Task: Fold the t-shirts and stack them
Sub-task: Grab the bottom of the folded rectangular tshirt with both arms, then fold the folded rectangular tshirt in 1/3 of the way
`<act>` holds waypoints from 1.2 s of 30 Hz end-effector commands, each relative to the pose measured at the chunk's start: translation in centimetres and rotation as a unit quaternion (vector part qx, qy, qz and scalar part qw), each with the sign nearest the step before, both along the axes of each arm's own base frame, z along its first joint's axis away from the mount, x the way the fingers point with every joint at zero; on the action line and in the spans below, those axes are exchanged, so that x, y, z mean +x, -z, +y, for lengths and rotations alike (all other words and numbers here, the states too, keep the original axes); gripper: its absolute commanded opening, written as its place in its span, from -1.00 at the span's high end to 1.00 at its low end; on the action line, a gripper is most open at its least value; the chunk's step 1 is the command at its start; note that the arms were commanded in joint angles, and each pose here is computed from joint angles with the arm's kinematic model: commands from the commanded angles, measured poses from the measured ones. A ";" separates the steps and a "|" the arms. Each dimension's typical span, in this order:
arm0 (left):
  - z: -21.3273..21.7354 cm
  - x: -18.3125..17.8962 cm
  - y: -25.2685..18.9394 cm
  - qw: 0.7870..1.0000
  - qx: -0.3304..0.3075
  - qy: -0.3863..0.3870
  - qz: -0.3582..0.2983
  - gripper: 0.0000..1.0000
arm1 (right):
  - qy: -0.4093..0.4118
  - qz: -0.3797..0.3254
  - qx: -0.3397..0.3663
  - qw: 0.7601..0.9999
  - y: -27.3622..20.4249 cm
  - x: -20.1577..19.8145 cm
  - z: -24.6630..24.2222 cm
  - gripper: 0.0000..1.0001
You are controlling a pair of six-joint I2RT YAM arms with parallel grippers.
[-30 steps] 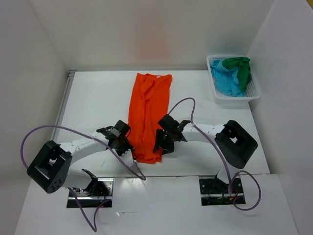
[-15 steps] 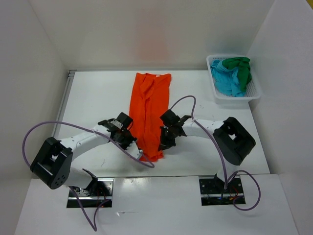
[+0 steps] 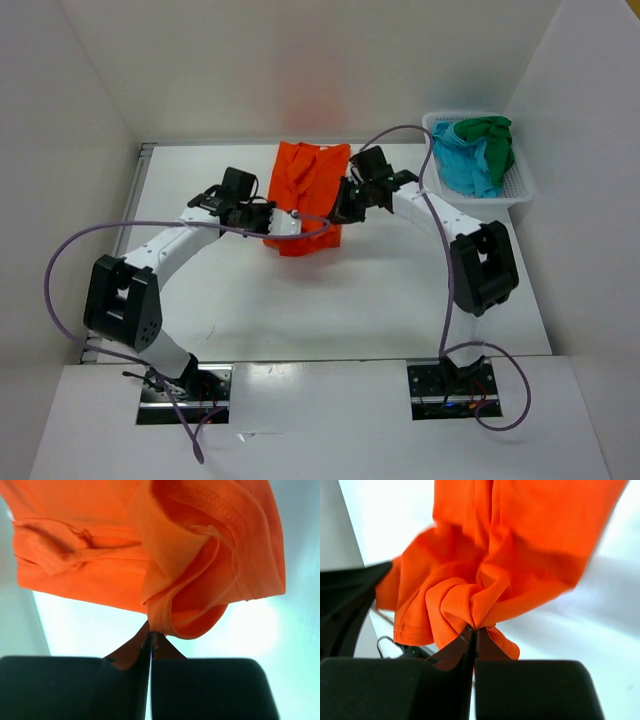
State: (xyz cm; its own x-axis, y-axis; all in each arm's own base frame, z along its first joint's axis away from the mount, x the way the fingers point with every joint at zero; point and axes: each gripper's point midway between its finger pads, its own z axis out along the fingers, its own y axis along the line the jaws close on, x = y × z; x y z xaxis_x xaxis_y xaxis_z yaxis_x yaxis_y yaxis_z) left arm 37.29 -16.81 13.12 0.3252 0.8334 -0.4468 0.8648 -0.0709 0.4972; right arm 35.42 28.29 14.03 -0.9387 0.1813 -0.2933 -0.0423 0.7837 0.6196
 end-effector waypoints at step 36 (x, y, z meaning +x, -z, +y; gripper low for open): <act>3.7 21.9 -1.6 0.936 -0.181 -0.300 0.045 -0.48 | 0.086 -0.141 -0.095 0.982 -3.9 22.6 -9.5 -0.30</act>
